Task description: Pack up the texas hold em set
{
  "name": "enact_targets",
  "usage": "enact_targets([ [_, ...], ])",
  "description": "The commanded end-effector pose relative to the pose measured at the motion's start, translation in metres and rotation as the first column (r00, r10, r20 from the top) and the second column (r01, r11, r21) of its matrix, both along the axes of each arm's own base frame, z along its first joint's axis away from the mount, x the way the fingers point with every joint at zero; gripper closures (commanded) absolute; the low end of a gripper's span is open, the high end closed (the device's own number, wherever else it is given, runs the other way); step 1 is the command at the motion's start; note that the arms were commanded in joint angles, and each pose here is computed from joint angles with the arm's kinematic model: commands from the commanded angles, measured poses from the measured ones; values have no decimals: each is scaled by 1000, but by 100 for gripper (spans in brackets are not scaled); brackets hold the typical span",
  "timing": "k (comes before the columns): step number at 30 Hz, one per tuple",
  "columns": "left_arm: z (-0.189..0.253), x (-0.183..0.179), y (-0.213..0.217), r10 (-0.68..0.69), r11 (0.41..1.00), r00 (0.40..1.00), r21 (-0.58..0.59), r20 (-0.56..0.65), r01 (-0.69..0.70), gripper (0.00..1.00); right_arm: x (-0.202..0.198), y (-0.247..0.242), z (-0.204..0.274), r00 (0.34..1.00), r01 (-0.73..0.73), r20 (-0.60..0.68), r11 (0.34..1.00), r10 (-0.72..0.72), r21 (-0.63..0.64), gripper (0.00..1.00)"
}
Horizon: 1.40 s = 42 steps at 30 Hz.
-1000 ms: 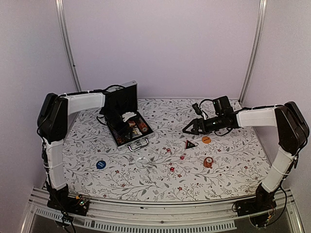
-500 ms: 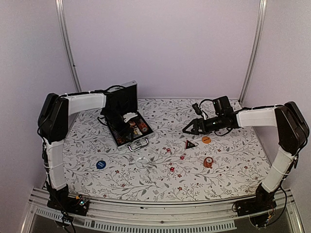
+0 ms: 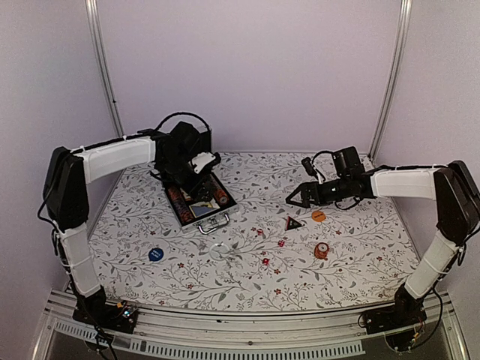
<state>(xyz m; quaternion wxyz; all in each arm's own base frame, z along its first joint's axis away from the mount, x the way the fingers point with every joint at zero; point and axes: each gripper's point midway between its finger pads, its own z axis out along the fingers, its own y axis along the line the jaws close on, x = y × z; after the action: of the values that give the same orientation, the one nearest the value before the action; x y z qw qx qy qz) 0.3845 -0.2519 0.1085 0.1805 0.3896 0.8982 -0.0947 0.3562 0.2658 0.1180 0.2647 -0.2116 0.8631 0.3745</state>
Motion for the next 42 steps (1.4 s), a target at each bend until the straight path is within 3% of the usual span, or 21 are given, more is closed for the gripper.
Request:
enact_targets([
  [1,28,17,-9,63,998,978,7,198,-66,9,-2,-10,9,998,38,41,999,-36,-35,1],
  [3,32,23,-6,105,994,964,4,245,-109,1,0,-15,7,997,62,52,995,-59,-72,1],
  [9,51,26,-7,203,979,925,-103,323,-179,0,-2,-24,12,993,102,75,989,-95,-103,1],
  [18,87,-13,-70,90,904,980,-427,180,-4,0,-9,-36,7,986,163,63,979,-156,-126,1],
  [23,96,-28,-95,45,882,971,-466,234,71,0,-11,-45,12,979,198,85,970,-188,-142,1],
  [28,95,-29,-98,93,844,978,-535,189,23,0,-13,-49,14,975,212,96,965,-199,-151,1],
  [36,64,-62,-137,-157,788,987,-598,29,143,0,-16,-53,14,972,224,107,962,-209,-157,1],
  [42,36,-70,-158,-211,830,976,-519,43,203,0,-16,-53,14,970,228,117,963,-212,-147,1],
])
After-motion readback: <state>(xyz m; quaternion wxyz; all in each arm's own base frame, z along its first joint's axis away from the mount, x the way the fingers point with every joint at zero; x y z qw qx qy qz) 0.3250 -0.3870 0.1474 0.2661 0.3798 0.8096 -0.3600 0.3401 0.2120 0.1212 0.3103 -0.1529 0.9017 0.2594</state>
